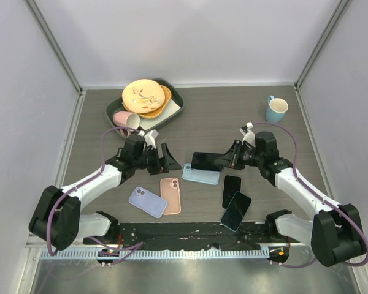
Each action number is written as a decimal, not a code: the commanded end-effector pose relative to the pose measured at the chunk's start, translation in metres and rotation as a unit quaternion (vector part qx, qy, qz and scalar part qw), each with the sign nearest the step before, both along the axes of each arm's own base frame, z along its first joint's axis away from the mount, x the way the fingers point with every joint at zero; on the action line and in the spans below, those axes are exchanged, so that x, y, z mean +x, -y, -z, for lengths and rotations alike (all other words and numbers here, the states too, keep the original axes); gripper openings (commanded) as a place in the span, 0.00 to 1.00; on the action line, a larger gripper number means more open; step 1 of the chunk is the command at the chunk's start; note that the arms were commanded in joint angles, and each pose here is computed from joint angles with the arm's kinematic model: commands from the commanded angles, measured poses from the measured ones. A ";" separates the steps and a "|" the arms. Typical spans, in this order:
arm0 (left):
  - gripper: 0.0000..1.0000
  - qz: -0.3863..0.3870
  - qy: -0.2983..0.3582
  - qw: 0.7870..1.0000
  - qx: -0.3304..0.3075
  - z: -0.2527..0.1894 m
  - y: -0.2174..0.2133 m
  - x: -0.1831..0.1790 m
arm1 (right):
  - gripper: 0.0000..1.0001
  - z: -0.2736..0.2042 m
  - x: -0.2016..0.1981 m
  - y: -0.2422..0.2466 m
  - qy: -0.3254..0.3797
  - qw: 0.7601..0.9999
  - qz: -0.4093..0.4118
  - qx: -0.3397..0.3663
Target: Put the phone into the phone case
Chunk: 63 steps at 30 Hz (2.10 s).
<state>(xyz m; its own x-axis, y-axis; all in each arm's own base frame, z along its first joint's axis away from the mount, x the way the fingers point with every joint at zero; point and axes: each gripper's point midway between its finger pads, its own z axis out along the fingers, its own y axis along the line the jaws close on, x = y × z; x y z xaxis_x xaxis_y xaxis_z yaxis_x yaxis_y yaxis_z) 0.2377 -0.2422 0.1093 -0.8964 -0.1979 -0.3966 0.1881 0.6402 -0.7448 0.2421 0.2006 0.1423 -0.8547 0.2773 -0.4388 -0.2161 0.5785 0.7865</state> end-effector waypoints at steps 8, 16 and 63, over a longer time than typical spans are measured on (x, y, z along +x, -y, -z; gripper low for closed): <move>0.80 0.008 -0.042 0.999 0.030 -0.002 -0.005 -0.011 | 0.01 -0.001 0.001 -0.007 -0.037 0.999 0.001 0.028; 0.80 0.014 -0.065 0.997 0.046 0.005 -0.001 -0.012 | 0.01 0.015 -0.003 -0.013 -0.092 0.995 0.006 0.039; 0.80 0.047 -0.059 0.993 0.086 0.010 0.016 0.012 | 0.01 0.132 0.005 -0.031 -0.199 0.979 -0.028 -0.027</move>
